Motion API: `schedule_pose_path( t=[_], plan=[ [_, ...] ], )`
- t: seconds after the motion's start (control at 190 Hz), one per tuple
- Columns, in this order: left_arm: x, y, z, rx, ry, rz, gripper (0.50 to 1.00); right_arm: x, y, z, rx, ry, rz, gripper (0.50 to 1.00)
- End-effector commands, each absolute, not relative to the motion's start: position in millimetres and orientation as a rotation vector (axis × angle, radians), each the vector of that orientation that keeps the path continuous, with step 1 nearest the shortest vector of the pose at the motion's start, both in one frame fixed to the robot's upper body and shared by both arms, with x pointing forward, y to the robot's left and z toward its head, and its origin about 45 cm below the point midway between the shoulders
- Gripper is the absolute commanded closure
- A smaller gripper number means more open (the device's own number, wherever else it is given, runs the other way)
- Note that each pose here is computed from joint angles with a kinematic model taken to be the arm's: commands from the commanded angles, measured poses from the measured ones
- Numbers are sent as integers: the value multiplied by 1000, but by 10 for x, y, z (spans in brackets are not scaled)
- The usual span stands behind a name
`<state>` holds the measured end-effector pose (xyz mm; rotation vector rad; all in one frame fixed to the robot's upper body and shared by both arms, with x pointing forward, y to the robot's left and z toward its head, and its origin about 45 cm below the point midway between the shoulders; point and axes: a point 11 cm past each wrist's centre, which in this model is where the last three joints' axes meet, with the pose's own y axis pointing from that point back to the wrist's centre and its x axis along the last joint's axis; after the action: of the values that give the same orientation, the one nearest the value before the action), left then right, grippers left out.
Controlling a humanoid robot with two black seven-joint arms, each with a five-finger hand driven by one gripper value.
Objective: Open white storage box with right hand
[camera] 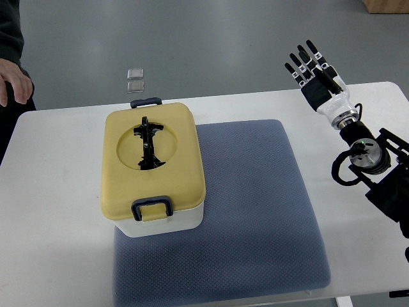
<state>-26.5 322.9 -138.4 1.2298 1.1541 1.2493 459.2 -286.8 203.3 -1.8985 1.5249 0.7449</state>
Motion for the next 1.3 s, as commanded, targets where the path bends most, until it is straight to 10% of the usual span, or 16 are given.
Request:
schedule_pose_path(
  t=[0.0, 0.591, 1.297],
  plan=[
    [-273, 3231, -1384, 1236, 1157, 1247, 500, 4593, -2875, 2035, -1898, 1526, 744, 570],
    [-262, 3219, -1386, 1234, 1165, 1245, 500, 4740, -2729, 2535, -2150, 1458, 518, 570],
    [-310, 3154, -1389, 1249, 1203, 1211, 500, 4583, -1572, 3999, -3202, 725, -1542, 572]
  ],
)
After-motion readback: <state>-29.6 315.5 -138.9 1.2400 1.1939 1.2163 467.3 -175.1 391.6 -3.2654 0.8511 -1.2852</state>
